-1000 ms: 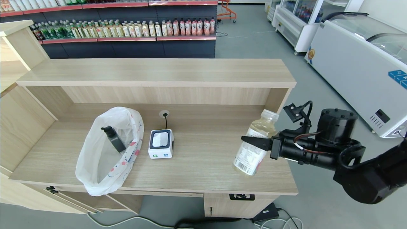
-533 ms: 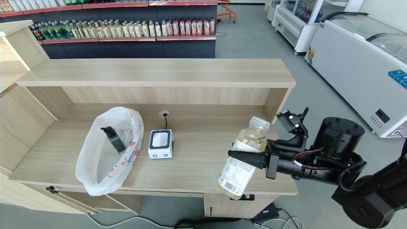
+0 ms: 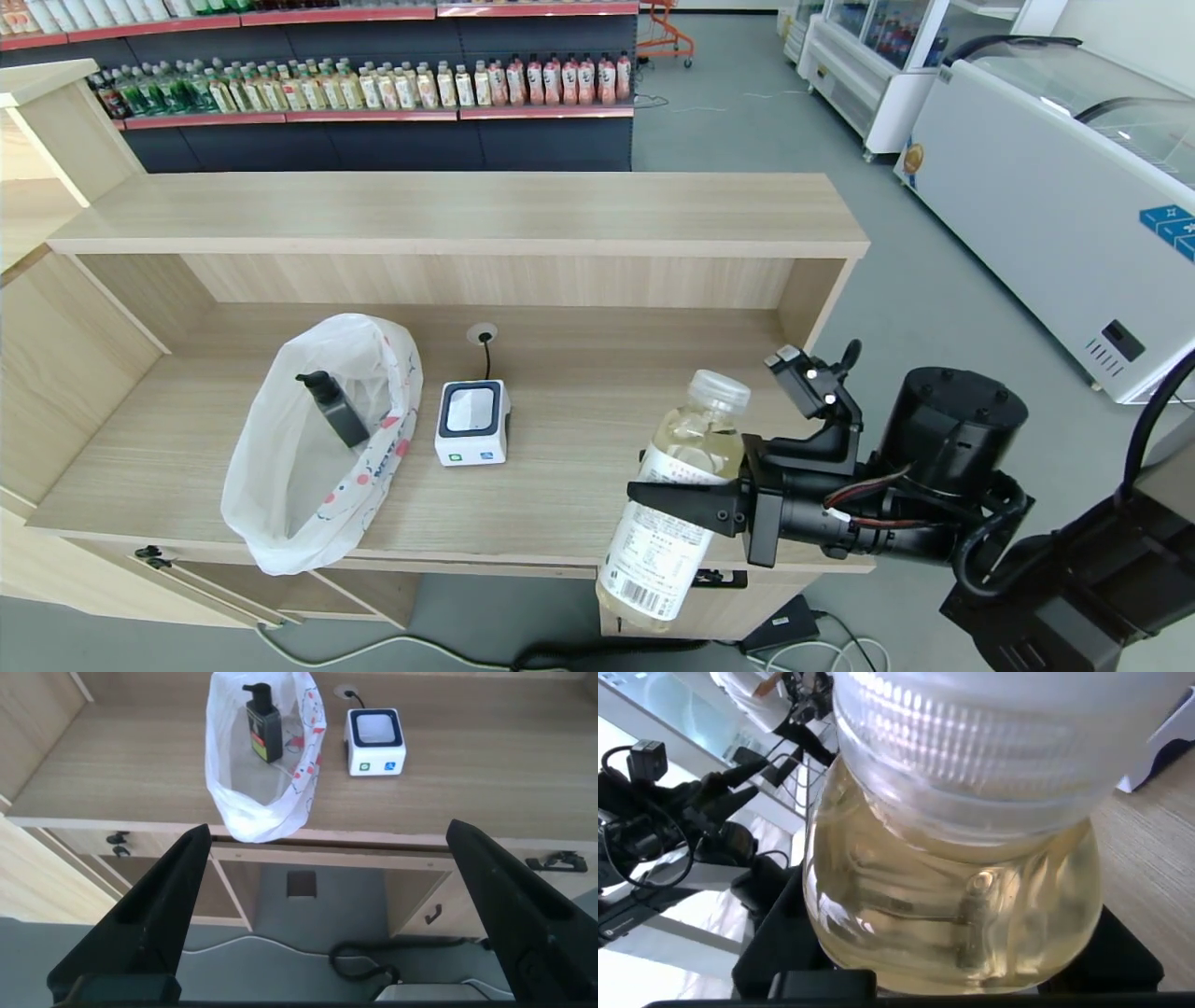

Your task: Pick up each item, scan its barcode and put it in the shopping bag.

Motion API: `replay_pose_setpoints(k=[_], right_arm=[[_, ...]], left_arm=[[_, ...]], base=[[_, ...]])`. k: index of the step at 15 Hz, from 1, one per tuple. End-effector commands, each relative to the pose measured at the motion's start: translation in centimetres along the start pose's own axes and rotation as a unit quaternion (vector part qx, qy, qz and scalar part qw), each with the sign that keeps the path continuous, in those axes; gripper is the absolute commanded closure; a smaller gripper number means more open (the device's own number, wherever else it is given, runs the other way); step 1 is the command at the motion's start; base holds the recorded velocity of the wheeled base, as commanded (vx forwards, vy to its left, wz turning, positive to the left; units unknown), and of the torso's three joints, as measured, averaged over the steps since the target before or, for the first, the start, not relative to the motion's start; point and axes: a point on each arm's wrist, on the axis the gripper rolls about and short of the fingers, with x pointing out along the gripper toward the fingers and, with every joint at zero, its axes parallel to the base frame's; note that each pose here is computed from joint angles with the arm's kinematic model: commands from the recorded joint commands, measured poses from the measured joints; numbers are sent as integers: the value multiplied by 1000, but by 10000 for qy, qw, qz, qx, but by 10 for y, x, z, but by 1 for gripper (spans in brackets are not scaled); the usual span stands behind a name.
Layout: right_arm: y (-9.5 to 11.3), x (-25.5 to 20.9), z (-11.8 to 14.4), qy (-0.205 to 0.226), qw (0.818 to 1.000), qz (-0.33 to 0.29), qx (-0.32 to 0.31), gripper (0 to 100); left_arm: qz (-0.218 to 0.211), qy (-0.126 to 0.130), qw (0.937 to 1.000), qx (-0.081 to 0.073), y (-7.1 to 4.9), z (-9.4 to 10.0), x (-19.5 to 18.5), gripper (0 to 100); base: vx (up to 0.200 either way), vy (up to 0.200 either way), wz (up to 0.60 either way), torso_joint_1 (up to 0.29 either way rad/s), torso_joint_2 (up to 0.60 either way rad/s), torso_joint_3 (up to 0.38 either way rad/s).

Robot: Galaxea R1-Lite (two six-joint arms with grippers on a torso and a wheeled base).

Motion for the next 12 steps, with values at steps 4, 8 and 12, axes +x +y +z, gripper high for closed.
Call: replay_pose_setpoints(k=[4, 8, 12], right_arm=[[10, 8, 0, 25, 9997, 227, 58, 100], [10, 9, 2, -1, 9997, 254, 28, 100], [9, 9, 0, 30, 9997, 241, 51, 100]], left_arm=[[2, 0, 10000, 4, 0, 0, 0, 0], [2, 0, 10000, -4, 0, 0, 0, 0], [2, 0, 10000, -4, 0, 0, 0, 0]], base=[[0, 0, 0, 0, 0, 0], [0, 0, 0, 0, 0, 0], [0, 0, 0, 0, 0, 0]])
